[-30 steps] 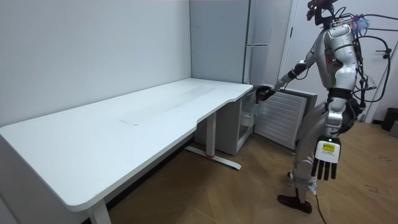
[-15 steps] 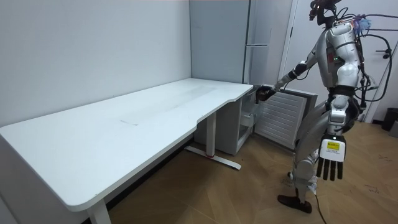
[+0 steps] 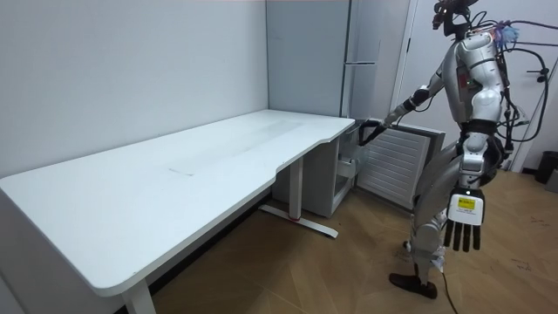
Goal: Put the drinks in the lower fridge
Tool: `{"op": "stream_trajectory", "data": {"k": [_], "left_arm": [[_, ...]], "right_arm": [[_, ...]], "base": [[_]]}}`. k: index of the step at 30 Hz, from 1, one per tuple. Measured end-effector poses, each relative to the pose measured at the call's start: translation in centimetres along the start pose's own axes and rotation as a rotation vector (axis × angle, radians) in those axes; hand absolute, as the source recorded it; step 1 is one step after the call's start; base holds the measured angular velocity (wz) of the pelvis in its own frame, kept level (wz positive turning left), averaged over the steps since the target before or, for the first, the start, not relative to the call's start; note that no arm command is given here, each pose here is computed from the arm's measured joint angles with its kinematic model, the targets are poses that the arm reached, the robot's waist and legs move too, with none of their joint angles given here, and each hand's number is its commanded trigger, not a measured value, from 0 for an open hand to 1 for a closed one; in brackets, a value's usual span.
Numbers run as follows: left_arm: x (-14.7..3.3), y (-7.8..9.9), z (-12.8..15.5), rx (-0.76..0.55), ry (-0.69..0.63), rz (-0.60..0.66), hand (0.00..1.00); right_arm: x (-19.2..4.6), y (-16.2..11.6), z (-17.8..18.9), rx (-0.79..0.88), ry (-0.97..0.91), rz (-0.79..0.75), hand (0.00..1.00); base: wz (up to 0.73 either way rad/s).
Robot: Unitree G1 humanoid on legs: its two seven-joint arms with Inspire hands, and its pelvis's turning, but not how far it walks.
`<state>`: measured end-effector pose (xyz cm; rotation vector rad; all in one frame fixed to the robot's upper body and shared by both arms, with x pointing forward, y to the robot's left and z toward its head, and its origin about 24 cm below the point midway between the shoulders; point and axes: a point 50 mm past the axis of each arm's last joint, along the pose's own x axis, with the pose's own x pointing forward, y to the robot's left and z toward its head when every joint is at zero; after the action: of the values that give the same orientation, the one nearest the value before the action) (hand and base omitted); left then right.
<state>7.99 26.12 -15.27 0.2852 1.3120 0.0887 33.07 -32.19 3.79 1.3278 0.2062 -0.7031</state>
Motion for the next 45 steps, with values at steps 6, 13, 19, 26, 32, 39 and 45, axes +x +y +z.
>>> {"op": "stream_trajectory", "data": {"k": [6, 13, 19, 26, 32, 39, 45], "left_arm": [[0.0, -0.1, 0.6, 0.0, -0.025, -0.018, 0.0], [0.0, -0.1, 0.7, 0.011, -0.029, -0.024, 0.0], [0.0, -0.2, 0.8, 0.012, -0.03, -0.04, 0.0], [0.0, -0.2, 0.9, 0.009, -0.037, -0.042, 0.0], [-0.1, 0.1, 0.8, 0.009, -0.048, -0.041, 0.0], [-0.1, 0.2, 1.7, 0.003, -0.114, -0.024, 0.0], [-0.2, -0.5, 1.0, -0.063, -0.138, -0.012, 0.0]], "right_arm": [[0.0, 0.3, 0.0, 0.0, 0.001, 0.006, 0.0], [0.0, 0.3, -0.1, -0.002, 0.001, 0.008, 0.0], [0.0, 0.3, -0.1, -0.008, 0.005, 0.012, 0.0], [0.0, -1.7, 0.2, -0.099, -0.01, 0.029, 0.0], [-0.8, -7.6, 0.3, -0.355, 0.013, 0.016, 0.0], [-4.7, -19.6, -3.9, -0.583, 0.246, -0.201, 0.0], [-8.6, -25.9, -5.1, -0.592, 0.338, -0.36, 0.0]], "base": [[0.0], [0.0], [0.0], [0.03], [-0.05], [-0.05], [0.0]]}}
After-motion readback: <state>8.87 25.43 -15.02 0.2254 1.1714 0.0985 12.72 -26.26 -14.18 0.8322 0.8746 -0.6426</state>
